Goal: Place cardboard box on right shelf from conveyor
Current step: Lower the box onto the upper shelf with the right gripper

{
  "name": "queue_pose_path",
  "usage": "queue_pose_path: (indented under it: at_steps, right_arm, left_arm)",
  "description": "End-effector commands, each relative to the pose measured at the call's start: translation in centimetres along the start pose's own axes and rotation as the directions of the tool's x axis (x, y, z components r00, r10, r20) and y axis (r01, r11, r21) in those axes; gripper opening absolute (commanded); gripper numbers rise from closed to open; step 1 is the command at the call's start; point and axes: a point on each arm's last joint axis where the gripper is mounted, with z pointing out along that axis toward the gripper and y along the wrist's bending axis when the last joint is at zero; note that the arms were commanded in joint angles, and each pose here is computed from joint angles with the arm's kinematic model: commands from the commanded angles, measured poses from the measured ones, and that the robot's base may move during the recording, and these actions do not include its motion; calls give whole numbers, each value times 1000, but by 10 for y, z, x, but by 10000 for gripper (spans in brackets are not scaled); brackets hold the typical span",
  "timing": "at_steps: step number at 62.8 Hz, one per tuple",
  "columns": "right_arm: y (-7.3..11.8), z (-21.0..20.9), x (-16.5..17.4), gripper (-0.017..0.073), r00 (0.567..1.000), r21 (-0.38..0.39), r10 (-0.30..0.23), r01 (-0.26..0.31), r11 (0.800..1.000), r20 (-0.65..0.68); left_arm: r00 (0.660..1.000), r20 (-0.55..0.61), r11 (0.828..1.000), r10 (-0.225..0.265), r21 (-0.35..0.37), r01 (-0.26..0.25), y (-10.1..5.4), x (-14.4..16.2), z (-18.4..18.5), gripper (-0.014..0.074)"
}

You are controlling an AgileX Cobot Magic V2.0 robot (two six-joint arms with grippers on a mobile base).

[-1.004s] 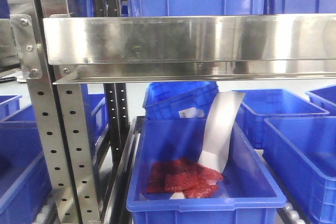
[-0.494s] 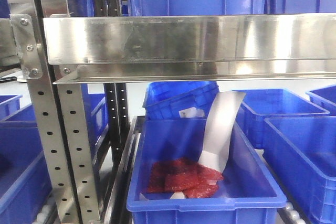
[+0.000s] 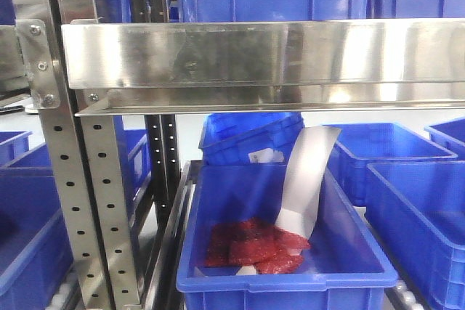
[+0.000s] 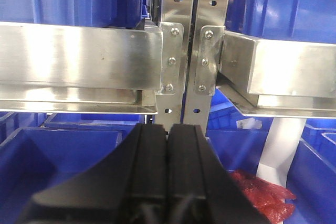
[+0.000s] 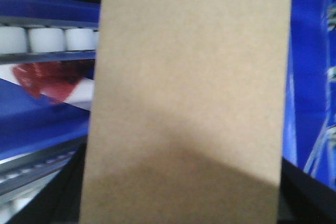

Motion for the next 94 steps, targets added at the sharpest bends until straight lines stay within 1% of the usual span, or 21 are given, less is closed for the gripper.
queue_pose_path:
  at_steps: [1,7,17,29,33,39,54,56,61,63,68,69,70,73,76,77,81,94]
  right_arm:
    - [-22,-20,-13,134,996,189,-69,57,980,55]
    - [-20,-5,-15,134,996,192,-72,59,980,61]
    - [-12,20,-15,127,996,151,-72,62,987,59]
    - [-5,39,-14,127,996,109,-42,34,993,73]
    - [-3,44,-15,127,996,95,-23,15,995,86]
    - [-1,49,-16,127,994,78,8,-17,997,110]
    - [2,54,-18,137,989,55,54,-62,997,141]
    - [2,54,-18,151,988,54,59,-67,996,146]
    - [2,53,-19,240,984,46,80,-89,995,162]
    - [2,53,-19,288,981,43,93,-101,994,168]
    - [2,53,-20,453,979,41,108,-117,992,175]
    - [2,53,-20,466,978,41,110,-119,992,175]
    - [2,53,-20,505,978,40,116,-125,991,175]
    - [2,53,-20,584,976,39,127,-136,990,176]
    - [2,53,-20,639,974,38,139,-148,988,177]
    - [2,53,-20,648,974,38,141,-150,988,177]
    - [2,53,-20,632,974,30,141,-148,988,175]
    - [4,50,-20,632,975,3,143,-145,989,172]
  left_arm:
    - [994,104,1000,-16,0,16,0,-10,-1,-119]
    - [994,104,1000,-16,0,16,0,-10,-1,-119]
    - [994,104,1000,-16,0,16,0,-10,-1,-119]
    - [994,104,1000,-16,0,16,0,-10,-1,-119]
    - [994,104,1000,-16,0,16,0,-10,-1,-119]
    - [994,104,1000,-16,0,16,0,-10,-1,-119]
    - [994,104,1000,-16,0,16,0,-10,-1,-119]
    - [994,104,1000,-16,0,16,0,-10,-1,-119]
    - [994,104,1000,-16,0,16,0,-10,-1,-119]
    - [994,104,1000,-16,0,16,0,-10,-1,-119]
    - [994,104,1000,-16,0,16,0,-10,-1,-119]
    - [994,104,1000,-16,0,16,0,-10,-1,-119]
    - [994,104,1000,-16,0,16,0,-10,-1,-119]
    - [994,104,1000,-16,0,16,0,-10,-1,-119]
    - [994,104,1000,-16,0,16,0,-10,-1,-119]
    - [994,104,1000,-16,0,16,0,-10,-1,-119]
    - [994,104,1000,-16,0,16,0,-10,-1,-119]
    - [994,104,1000,-16,0,16,0,-10,-1,-119]
